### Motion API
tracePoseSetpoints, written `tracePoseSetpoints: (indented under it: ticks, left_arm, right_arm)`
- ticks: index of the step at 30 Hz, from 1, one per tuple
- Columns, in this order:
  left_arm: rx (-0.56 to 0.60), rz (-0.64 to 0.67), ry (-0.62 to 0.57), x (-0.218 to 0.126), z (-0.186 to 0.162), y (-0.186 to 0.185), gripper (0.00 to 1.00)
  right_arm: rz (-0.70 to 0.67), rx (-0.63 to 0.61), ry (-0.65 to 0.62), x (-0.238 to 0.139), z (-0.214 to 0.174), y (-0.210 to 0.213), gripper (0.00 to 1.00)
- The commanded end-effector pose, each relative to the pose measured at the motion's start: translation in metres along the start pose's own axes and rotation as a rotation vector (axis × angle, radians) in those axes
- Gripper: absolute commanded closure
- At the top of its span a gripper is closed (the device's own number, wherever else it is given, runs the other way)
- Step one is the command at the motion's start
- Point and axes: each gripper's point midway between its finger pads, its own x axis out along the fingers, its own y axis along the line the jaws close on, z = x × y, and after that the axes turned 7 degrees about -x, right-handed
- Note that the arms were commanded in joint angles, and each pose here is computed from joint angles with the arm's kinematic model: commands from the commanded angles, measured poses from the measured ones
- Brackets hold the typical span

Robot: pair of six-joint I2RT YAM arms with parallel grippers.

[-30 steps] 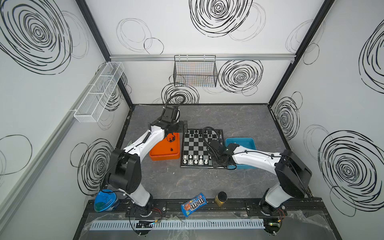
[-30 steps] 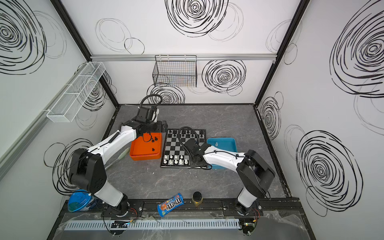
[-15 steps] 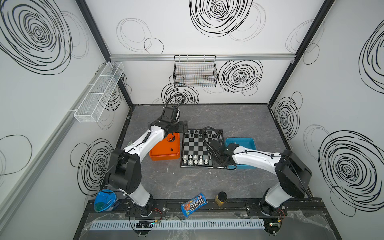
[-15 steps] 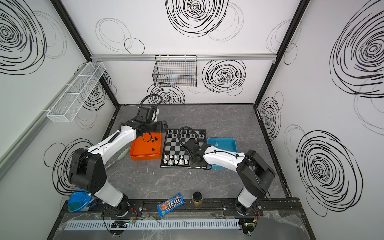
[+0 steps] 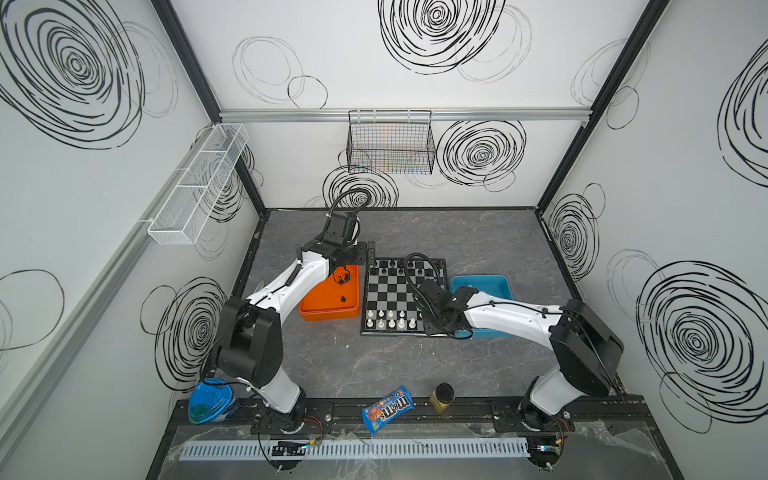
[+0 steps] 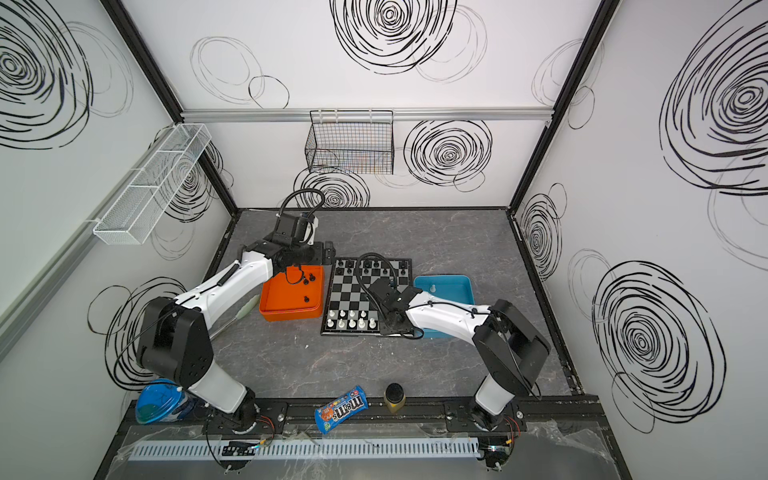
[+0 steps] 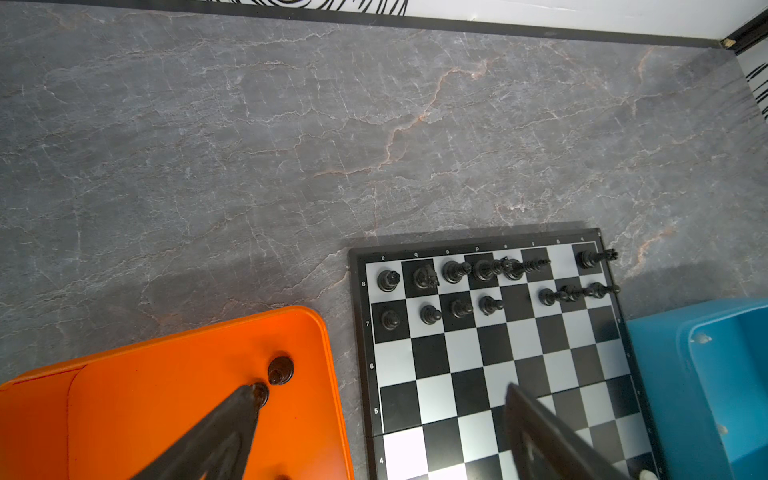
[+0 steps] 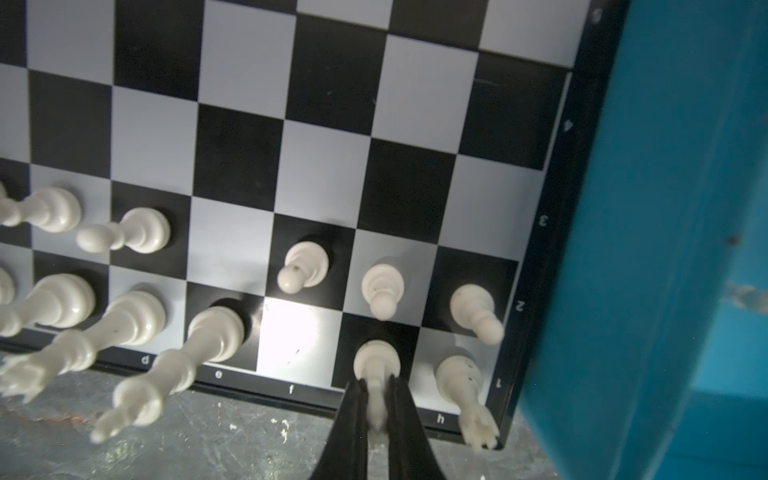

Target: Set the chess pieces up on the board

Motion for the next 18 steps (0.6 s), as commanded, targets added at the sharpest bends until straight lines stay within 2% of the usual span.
tracePoseSetpoints:
  ticks: [1, 18]
  left_arm:
    - [0.001, -0.004, -0.006, 0.0016, 0.0035, -0.003, 0.04]
    - [0.002, -0.005, -0.006, 0.0021, 0.0032, -0.0037, 0.04]
  right_arm:
    - [-0.005, -0.004, -0.013, -0.0016, 0.0029, 0.0016, 0.89]
    - [-0.031, -0.008, 0.013, -0.0006, -0.0029, -0.0036, 0.9]
